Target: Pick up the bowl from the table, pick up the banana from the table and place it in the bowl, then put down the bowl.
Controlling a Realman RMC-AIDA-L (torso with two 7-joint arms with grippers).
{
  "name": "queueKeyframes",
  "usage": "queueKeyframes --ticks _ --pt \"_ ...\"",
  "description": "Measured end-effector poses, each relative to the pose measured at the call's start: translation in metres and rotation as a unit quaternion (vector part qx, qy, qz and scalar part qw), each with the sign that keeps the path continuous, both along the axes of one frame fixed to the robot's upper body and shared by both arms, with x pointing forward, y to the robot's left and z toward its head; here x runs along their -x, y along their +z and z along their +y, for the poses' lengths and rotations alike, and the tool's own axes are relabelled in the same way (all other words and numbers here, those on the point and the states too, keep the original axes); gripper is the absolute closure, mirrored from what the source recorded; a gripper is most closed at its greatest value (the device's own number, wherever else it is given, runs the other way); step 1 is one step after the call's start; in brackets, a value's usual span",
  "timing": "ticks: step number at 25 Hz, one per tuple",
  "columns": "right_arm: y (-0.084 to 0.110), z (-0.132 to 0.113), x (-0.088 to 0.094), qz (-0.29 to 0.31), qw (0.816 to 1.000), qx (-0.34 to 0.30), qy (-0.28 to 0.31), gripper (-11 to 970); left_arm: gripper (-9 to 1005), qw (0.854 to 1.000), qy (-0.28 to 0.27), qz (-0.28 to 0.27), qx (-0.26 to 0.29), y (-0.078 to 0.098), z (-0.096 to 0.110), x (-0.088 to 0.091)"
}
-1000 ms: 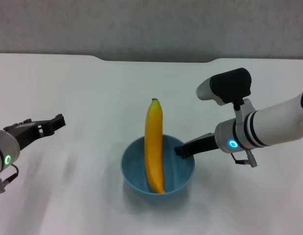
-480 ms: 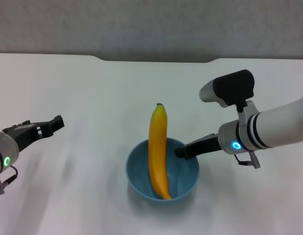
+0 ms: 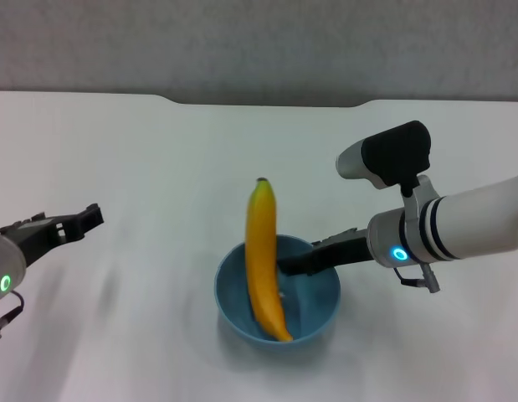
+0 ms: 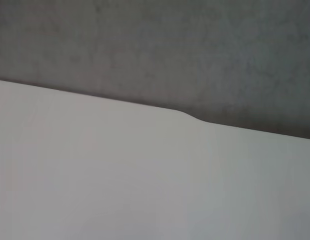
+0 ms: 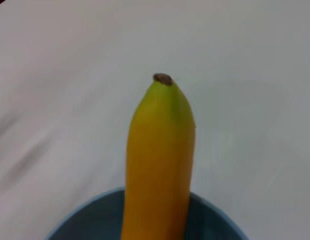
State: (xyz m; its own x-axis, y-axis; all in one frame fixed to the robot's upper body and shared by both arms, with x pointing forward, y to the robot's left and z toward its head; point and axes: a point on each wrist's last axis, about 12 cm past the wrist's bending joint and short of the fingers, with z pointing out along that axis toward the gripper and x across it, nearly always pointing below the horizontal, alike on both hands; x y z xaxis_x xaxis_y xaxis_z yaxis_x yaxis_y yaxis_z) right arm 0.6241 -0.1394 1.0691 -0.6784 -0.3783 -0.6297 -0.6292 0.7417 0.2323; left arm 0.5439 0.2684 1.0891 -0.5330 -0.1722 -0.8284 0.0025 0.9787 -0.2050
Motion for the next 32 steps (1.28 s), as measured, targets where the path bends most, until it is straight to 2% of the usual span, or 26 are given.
queueKeyframes --ticks 2,7,12,16,21,26,32 --pt "-0.001 -0.001 0.004 0.004 1.000 0.000 0.001 450 132 1.000 0.003 0.002 0.000 -0.001 0.002 0.002" --pt "0.002 -0.011 0.007 0.006 1.000 0.010 -0.008 209 133 1.000 0.013 -0.004 0.002 -0.002 0.008 0.005" --pt "0.014 -0.025 0.007 -0.028 0.999 0.003 -0.027 62 134 1.000 0.017 -0.005 0.003 -0.003 0.010 0.007" --pt "0.030 -0.038 0.012 -0.077 0.996 -0.012 -0.038 66 135 1.000 0.017 -0.005 0.001 -0.003 0.011 0.007" --pt "0.036 -0.055 0.024 -0.147 0.987 -0.017 -0.062 67 136 0.999 0.021 -0.027 0.002 -0.006 0.015 0.010" --pt "0.026 -0.066 0.040 -0.189 0.978 -0.017 -0.088 70 137 0.997 0.015 -0.078 0.002 -0.015 0.016 0.020" --pt "0.010 -0.083 0.049 -0.186 0.971 -0.042 -0.141 76 151 0.986 -0.018 -0.164 -0.001 -0.037 0.010 0.036"
